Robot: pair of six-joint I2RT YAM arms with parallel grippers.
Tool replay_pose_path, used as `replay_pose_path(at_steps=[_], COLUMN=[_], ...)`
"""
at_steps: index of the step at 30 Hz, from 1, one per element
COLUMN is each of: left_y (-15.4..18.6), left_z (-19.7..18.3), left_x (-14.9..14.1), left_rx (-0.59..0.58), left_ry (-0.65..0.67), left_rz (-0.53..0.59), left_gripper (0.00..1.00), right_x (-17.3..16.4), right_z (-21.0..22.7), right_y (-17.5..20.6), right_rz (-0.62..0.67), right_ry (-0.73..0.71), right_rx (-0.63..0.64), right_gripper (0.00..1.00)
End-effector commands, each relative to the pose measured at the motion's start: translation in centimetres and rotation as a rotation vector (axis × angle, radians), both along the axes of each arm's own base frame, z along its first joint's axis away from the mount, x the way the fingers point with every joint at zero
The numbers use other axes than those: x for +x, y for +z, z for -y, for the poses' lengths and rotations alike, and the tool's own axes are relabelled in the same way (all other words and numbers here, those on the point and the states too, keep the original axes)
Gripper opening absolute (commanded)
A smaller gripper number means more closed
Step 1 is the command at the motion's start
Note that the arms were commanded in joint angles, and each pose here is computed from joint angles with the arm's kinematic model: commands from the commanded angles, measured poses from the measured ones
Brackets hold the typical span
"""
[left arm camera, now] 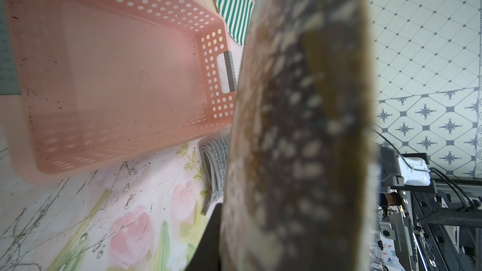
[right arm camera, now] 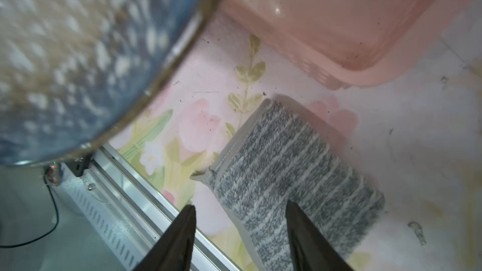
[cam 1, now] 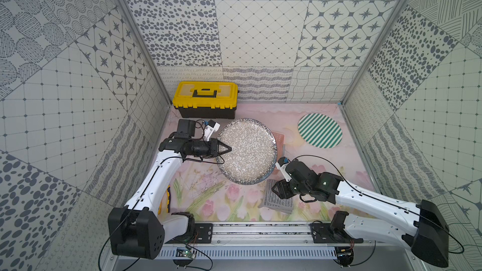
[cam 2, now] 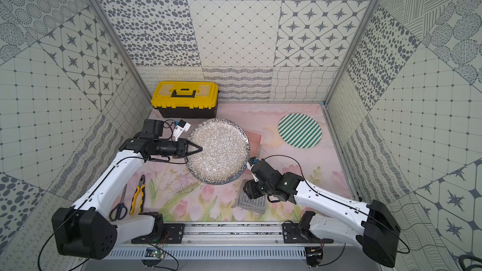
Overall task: Wipe the wet plate dry
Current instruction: Pick up the towel at the center of the board.
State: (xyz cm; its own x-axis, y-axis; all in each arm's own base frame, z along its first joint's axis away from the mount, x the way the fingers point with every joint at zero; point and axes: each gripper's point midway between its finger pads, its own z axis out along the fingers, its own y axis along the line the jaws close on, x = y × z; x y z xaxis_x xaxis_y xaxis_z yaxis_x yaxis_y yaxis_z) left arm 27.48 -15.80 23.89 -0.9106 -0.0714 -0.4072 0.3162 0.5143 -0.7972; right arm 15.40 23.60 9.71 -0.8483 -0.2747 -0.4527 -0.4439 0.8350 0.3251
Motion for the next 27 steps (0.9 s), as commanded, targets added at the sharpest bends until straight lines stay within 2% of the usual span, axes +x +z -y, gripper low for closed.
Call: replay_pose_path(at_steps=[1, 10, 17, 18, 19, 22, 23, 27], left_y=[4.7, 5.0, 5.2, 5.2, 5.3, 5.3, 5.4, 5.4], left_z=[1.3, 1.2, 1.2, 1.2, 1.2, 1.2, 1.2, 1.2], left_x=[0.0, -0.3, -0.2, -0.2, -0.2, -0.2, -0.3, -0.4], left_rx=[-0.188, -0.19, -0.194, -0.194, -0.194, -0.194, -0.194, -0.193], left_ry=[-0.12, -0.116, -0.116, -0.115, -0.116, -0.115, -0.116, -0.117], left_rz=[0.152, 0.162, 0.163, 0.166, 0.166, 0.168, 0.17, 0.171], left_gripper=[0.0, 0.0, 0.0, 0.0, 0.0, 0.0, 0.0, 0.0], right_x=[0.7, -0.2, -0.9, -1.0, -1.0, -1.0, -1.0, -0.7], right_z=[0.6, 0.0, 0.6, 0.7, 0.8, 1.1, 1.1, 1.0], right_y=[-2.1, -6.6, -7.8, -7.8, -7.9, -7.8, -7.6, -5.2], right_rz=[0.04, -0.001, -0.013, -0.012, -0.012, -0.006, 0.001, 0.069], right_ry=[-0.09, -0.058, -0.047, -0.05, -0.051, -0.058, -0.061, -0.073], right_rx=[-0.1, -0.261, -0.306, -0.305, -0.307, -0.306, -0.3, -0.221], right_gripper=[0.57, 0.55, 0.53, 0.49, 0.4, 0.07, 0.0, 0.0])
